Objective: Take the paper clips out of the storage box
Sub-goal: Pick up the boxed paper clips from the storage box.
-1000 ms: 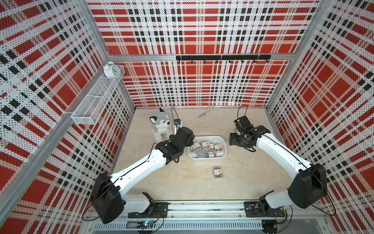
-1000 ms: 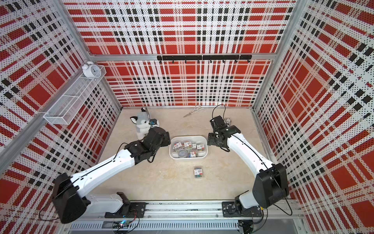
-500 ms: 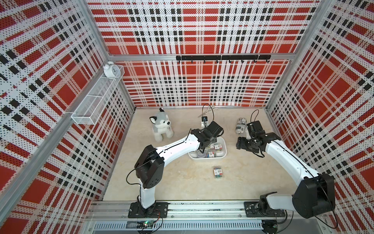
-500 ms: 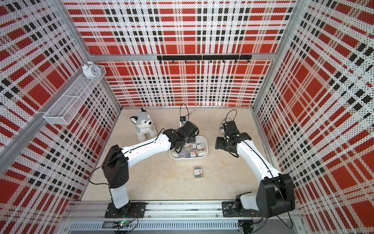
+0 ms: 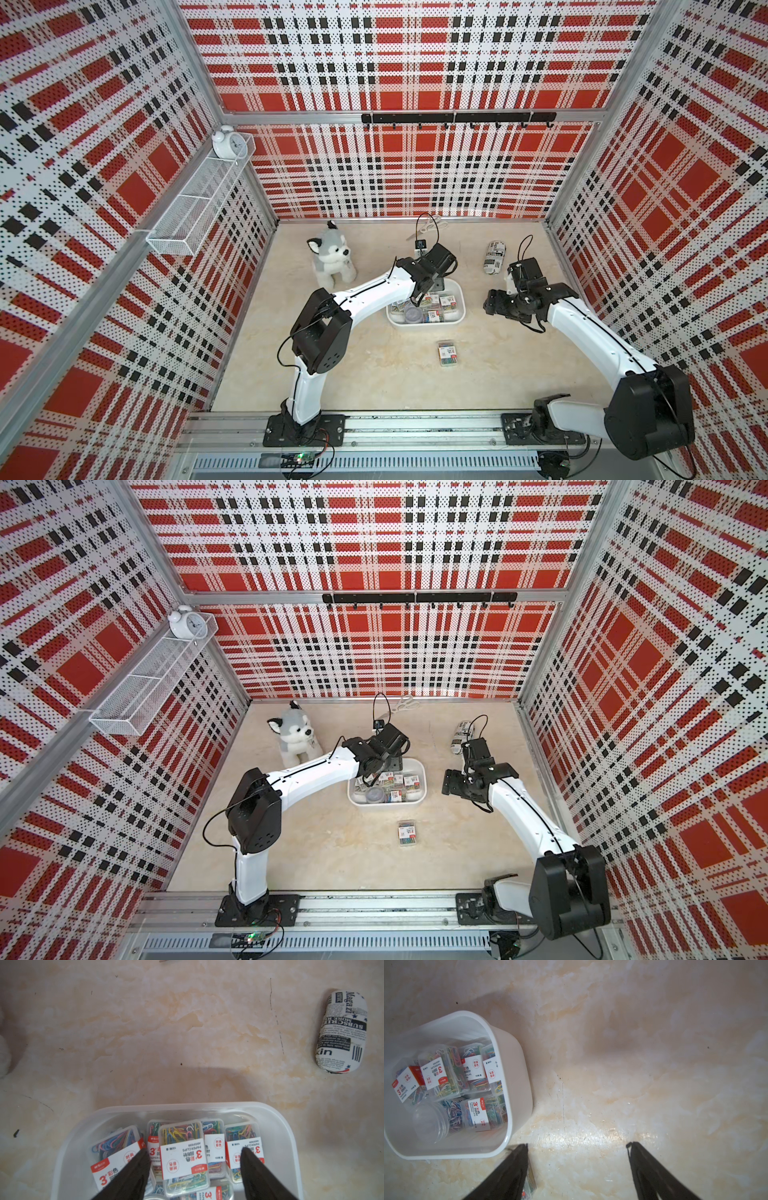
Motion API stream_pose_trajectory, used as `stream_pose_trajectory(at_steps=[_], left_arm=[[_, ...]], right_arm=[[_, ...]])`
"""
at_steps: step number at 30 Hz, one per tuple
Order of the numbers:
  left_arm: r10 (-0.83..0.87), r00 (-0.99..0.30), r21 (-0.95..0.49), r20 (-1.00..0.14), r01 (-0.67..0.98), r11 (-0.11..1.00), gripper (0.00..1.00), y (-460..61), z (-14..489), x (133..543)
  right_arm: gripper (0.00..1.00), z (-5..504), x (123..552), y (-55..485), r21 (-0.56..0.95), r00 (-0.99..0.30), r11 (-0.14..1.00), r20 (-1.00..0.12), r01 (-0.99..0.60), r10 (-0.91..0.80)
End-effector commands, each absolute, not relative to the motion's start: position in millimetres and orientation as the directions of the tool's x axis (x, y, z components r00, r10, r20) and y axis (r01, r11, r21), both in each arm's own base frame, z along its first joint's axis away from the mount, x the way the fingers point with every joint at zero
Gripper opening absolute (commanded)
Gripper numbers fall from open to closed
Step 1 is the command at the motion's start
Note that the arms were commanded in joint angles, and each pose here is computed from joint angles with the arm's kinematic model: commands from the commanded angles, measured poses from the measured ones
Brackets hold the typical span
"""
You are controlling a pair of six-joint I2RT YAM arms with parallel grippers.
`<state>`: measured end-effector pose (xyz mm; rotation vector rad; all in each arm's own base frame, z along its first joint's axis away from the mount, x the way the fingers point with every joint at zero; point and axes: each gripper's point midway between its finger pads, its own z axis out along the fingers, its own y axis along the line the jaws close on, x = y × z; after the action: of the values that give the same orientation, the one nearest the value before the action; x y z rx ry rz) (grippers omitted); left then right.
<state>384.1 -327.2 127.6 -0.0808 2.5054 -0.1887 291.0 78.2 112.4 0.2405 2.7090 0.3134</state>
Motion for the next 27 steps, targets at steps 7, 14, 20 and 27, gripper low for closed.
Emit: stream_pose_trajectory(at_steps=[7, 14, 20, 27], left_arm=[[-0.073, -0.869, -0.122, -0.489, -0.015, 0.992, 0.74, -325, 84, 372], [-0.071, -0.887, -0.11, -0.457, -0.022, 0.994, 0.78, -320, 71, 370], [-0.072, -0.893, -0.105, -0.444, -0.028, 0.994, 0.78, -320, 64, 370], [-0.075, -0.898, -0.098, -0.435, -0.035, 0.995, 0.75, -317, 60, 368]], right_arm=[[0.81, 108, 290, 81, 0.269, -0.908, 0.958, -0.367, 0.103, 0.201], [0.81, 102, 290, 84, 0.28, -0.918, 0.955, -0.343, 0.101, 0.197], [0.81, 101, 291, 86, 0.289, -0.921, 0.952, -0.337, 0.097, 0.196], [0.81, 100, 291, 86, 0.291, -0.922, 0.952, -0.333, 0.099, 0.198]])
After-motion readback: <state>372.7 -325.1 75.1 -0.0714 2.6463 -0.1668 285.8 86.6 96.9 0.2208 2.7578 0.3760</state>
